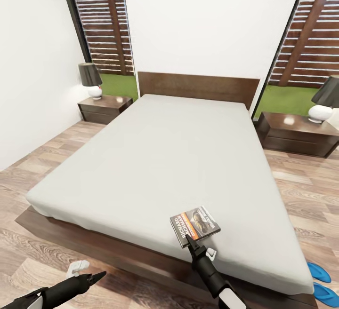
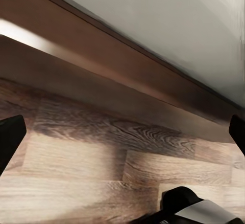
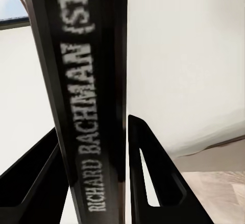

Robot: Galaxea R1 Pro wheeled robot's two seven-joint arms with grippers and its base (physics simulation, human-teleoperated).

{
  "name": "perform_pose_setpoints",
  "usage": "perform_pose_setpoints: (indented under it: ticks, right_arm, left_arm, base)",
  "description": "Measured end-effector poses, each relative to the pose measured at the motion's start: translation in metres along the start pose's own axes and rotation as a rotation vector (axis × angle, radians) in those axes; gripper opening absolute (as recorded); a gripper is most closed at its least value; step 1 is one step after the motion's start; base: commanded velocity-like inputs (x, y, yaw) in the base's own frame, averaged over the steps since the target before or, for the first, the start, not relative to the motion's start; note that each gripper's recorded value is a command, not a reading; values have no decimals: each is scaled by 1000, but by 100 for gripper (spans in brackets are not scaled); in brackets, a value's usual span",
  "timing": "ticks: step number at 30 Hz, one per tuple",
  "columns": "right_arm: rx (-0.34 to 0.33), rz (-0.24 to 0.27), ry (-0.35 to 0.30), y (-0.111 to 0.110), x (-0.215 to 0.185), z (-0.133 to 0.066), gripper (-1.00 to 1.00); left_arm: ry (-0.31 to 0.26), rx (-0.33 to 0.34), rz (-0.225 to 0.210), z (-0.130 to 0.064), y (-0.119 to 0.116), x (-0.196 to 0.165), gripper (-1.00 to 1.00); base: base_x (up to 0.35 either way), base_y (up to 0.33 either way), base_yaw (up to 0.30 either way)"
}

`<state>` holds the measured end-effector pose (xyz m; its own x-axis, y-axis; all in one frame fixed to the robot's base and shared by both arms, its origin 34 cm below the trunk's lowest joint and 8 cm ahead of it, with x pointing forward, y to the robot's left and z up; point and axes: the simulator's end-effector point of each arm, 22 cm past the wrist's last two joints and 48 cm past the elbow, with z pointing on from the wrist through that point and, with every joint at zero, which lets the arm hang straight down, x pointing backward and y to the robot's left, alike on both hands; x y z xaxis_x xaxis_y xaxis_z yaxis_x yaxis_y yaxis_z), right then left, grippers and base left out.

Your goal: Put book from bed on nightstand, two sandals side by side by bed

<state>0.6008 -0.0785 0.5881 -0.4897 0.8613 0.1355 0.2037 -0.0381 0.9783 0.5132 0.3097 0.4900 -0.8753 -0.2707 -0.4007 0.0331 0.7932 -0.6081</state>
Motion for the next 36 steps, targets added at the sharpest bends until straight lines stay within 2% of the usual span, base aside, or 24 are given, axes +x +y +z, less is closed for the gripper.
perform_pose_setpoints:
  ticks: [33, 36]
  right_arm:
    - [-8, -22, 32, 62, 12, -3, -100]
    - [-5, -32, 51, 66, 17, -3, -100]
  left_arm:
    - [2, 13, -5, -32, -43, -24, 100]
    - [2, 13, -5, -35, -46, -26, 100]
  base:
    - [0, 0, 0]
    - [0, 0, 0]
